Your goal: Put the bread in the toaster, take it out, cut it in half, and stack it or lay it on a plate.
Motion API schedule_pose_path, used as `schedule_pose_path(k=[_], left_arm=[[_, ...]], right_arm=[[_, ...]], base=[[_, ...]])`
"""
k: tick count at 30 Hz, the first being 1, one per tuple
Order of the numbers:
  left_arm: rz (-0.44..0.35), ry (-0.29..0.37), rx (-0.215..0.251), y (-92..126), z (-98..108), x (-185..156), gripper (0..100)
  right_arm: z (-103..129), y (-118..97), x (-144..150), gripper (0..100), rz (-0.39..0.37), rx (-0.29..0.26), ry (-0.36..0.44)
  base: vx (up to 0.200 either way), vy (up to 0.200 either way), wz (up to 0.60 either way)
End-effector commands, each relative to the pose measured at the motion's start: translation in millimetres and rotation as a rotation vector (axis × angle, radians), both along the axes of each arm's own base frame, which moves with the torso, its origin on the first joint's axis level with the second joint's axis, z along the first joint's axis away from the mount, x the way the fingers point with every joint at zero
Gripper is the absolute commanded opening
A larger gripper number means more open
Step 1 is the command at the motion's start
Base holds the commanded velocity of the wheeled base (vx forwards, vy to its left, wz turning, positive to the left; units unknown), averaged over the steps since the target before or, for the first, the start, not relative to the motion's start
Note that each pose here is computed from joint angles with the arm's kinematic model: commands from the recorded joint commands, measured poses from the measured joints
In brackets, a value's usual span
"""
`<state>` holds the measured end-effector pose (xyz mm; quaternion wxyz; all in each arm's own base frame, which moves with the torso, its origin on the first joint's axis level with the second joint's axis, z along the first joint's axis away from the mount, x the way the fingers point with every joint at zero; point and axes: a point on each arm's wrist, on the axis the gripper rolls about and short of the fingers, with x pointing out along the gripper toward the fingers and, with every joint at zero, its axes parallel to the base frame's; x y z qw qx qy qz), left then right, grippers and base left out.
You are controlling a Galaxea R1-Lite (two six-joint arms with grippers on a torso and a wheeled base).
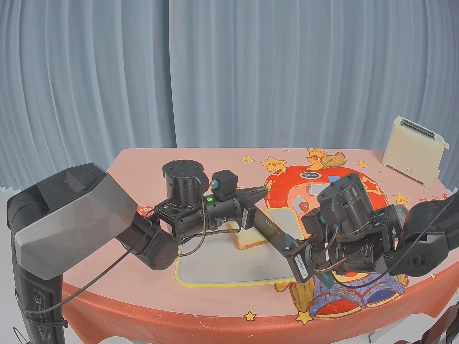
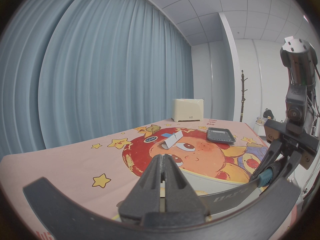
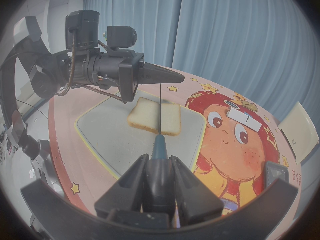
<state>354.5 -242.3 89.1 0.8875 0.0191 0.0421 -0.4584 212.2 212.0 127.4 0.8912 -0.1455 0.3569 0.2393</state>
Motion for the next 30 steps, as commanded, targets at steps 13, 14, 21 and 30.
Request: schedule_pose_path(k=[13, 14, 21, 30], left_arm=[[0.028, 0.013, 0.013, 14, -9, -2, 0], [0.028, 0.014, 0.014, 14, -10, -2, 0], [0.028, 0.023, 0.018, 14, -13, -3, 0], [0.027, 0.027, 0.020, 14, -15, -3, 0]], right_arm=[[0, -3, 2, 0, -0.011, -0.002, -0.001], [0, -3, 2, 0, -0.011, -0.002, -0.001], [1, -3, 2, 0, -0.011, -0.001, -0.002], [3, -2, 3, 0, -0.013, 0.009, -0.008]], base=[[0.000, 0.000, 0.00], [0.000, 0.000, 0.00], [0.000, 0.000, 0.00], [0.000, 0.000, 0.00]])
